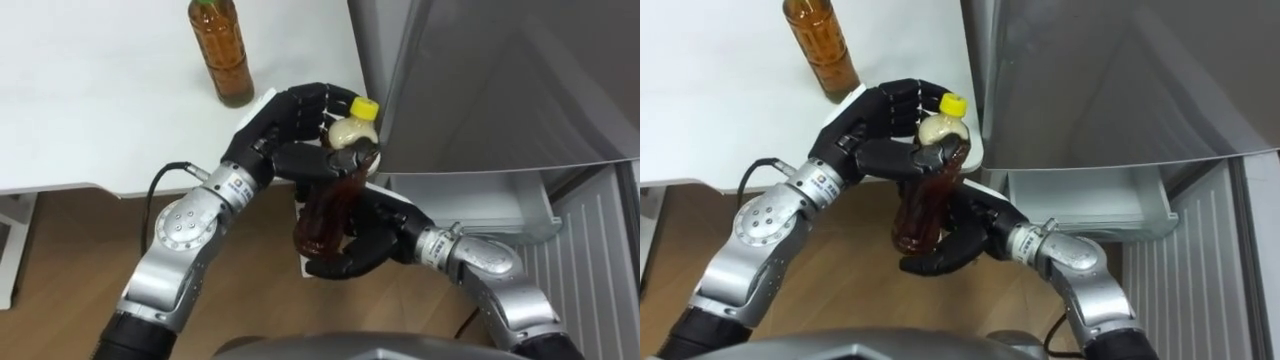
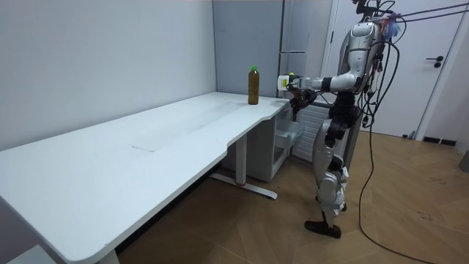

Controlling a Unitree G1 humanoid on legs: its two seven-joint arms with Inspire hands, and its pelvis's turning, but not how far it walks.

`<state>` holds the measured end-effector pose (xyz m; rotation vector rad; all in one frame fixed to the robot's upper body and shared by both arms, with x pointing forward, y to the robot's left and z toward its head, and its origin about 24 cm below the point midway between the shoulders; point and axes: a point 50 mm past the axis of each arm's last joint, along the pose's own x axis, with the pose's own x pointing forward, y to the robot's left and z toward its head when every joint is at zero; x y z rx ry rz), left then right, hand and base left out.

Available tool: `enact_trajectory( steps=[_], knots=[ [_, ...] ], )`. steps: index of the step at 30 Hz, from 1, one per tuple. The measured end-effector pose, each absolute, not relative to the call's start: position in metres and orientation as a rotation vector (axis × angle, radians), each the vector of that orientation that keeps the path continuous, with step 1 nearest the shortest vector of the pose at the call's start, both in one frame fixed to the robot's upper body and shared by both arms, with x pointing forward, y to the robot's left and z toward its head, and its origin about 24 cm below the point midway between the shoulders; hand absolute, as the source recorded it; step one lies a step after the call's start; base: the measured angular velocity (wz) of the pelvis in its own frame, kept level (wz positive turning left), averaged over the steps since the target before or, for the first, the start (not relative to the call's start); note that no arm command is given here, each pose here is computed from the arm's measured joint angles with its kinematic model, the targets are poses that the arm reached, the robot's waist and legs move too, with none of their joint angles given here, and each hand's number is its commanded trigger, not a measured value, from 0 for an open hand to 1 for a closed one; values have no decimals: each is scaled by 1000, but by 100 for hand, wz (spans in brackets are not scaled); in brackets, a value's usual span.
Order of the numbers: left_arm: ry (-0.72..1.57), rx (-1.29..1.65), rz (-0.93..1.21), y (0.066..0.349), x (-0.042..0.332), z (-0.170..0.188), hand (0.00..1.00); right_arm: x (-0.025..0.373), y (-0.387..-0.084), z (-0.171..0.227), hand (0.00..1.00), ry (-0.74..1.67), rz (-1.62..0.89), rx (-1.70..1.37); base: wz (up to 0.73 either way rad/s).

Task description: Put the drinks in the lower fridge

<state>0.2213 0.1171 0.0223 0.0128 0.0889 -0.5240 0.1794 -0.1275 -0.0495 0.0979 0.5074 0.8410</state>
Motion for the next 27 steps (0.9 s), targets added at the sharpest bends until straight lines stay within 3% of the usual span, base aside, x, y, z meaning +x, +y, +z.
enact_trajectory(
  steps=[15, 16, 17, 18, 19, 20, 27],
  knots=[
    [88, -17, -570, 112, 218, 20, 100, 171, -123, -53, 100, 521, 857, 142, 0],
    [84, -33, -571, 111, 218, 21, 93, 171, -123, -53, 100, 521, 853, 152, 0],
    [82, -35, -571, 111, 218, 21, 72, 170, -123, -53, 100, 521, 851, 160, 0],
    [79, -37, -572, 110, 218, 21, 58, 169, -123, -54, 100, 520, 848, 176, 0],
    [78, -37, -574, 110, 218, 21, 20, 169, -123, -54, 100, 521, 846, 178, 0],
    [77, -38, -575, 110, 218, 21, 0, 169, -123, -54, 100, 522, 847, 178, 0],
    [63, -58, -569, 110, 218, 23, 0, 167, -127, -56, 100, 534, 826, 176, 0]
  ],
)
